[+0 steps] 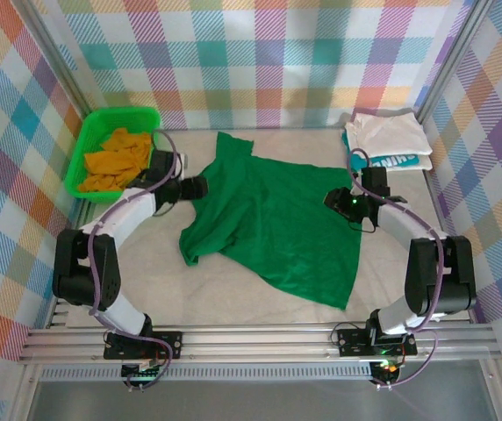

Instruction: Fold and stack the t-shirts

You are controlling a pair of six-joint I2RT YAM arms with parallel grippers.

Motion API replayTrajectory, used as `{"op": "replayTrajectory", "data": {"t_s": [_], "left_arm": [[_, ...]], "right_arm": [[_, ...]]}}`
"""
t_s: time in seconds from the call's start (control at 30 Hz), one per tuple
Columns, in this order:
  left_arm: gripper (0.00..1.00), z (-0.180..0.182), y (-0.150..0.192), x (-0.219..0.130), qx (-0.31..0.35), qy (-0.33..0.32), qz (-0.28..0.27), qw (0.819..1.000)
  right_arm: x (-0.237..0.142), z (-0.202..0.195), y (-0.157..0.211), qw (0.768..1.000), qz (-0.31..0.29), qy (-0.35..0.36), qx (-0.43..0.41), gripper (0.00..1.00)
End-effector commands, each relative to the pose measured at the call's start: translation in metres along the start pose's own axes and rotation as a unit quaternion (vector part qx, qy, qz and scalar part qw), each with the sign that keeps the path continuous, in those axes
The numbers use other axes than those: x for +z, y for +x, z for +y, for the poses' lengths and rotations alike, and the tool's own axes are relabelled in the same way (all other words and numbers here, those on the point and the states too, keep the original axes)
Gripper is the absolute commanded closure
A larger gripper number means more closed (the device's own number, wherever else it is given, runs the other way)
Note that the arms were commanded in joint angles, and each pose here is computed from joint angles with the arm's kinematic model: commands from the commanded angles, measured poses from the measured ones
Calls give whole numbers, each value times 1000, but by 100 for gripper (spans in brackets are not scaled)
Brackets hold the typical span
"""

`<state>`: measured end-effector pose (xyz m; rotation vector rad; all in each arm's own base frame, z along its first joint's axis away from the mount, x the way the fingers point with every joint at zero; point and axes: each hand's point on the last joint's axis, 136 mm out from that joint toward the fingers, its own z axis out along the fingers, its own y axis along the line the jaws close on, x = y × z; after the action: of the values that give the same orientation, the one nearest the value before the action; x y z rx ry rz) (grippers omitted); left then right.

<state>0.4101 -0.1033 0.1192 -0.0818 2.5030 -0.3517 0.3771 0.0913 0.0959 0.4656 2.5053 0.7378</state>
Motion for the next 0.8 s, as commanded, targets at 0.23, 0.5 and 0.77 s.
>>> {"op": "replayTrajectory", "data": {"t_s": [0.23,0.5,0.77], "left_arm": [[14,5,116,-41,-48,-56,123,990],[26,-2,165,-37,-78,-11,163,983],[72,-7,158,-28,-65,12,131,989]], "right_arm": [[-15,-25,34,997,39,66,17,49],[2,-53,59,992,73,100,15,55],[52,-33,57,986,115,111,-35,67]]}}
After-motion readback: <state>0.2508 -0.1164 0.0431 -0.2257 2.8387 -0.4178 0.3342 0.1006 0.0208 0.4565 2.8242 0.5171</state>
